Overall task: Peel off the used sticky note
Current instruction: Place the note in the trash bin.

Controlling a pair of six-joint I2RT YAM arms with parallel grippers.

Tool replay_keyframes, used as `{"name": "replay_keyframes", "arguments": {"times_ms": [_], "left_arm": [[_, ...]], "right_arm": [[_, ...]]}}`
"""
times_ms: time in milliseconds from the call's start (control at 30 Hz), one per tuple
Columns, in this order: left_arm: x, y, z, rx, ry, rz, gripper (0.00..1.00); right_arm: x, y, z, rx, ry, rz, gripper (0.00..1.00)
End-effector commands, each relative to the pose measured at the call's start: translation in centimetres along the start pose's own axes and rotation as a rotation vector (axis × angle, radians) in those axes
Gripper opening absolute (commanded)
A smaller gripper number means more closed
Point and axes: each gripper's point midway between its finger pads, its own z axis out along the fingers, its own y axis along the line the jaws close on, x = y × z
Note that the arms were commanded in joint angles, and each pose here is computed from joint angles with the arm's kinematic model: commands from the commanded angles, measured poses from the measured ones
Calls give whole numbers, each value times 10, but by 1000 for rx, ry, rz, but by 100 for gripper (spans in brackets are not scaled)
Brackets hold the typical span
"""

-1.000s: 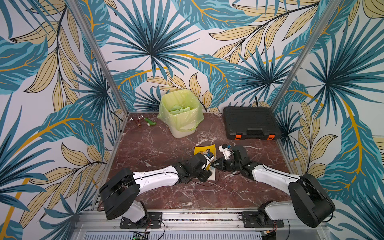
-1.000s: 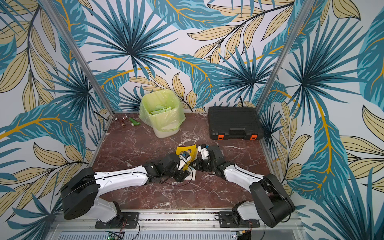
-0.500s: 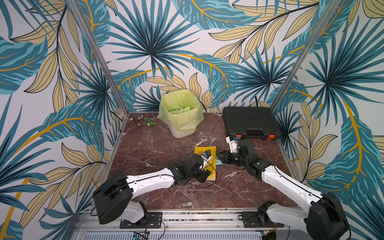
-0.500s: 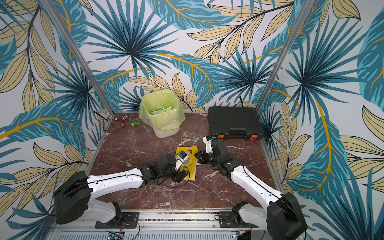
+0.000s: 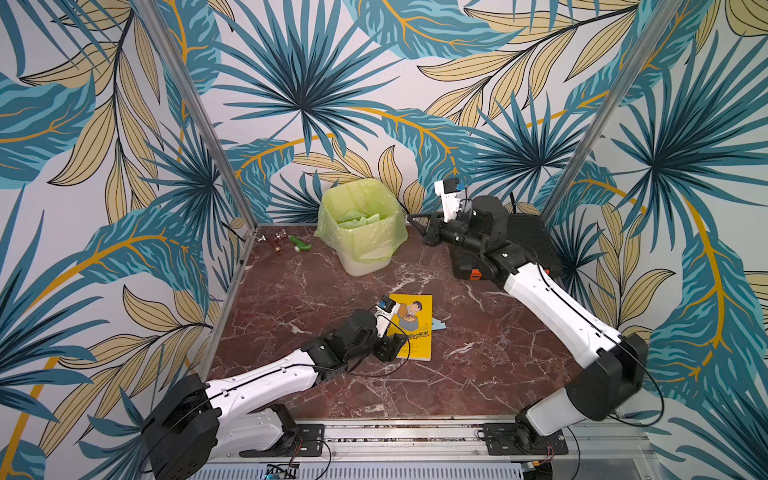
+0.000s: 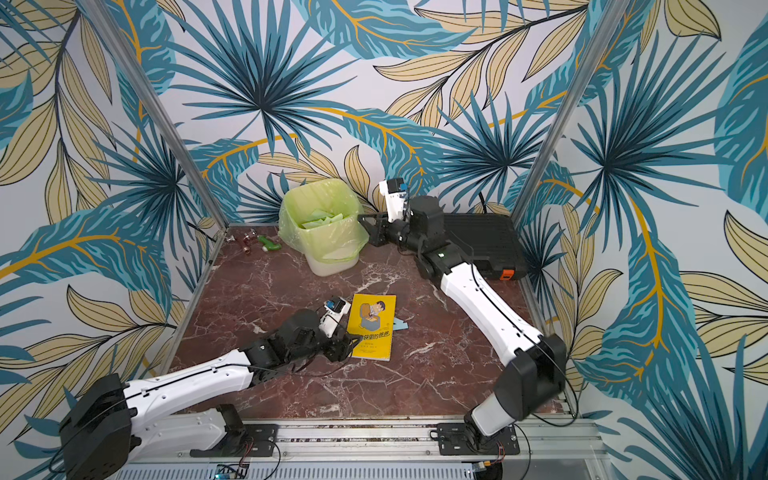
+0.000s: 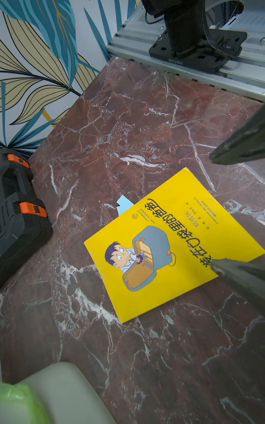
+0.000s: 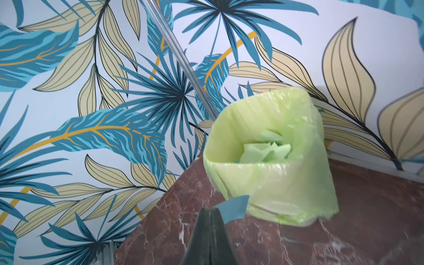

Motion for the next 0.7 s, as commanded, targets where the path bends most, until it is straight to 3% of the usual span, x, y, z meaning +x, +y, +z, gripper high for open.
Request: {"name": "replay_keyframes", "arguments": {"times_ms": [0,167,300,467,667], "left_arm": [[-4,5,-7,-16,-36,-24,71],[0,10,-11,-37,-34,-33,72],[2,14,-15,-50,-35,-35,73],[3,19,-17,-68,-43,-41,73],[-1,23,-16,-85,-56,-51,73]], "right_arm": [[6,2,39,-67,55,-2,2],[18,-27,92,-8,107,3,3],[22,-42,113,29,133,7,5],[25,-51,121,58,147,11,20],[17,-38,94,81,178,-28,41]]}}
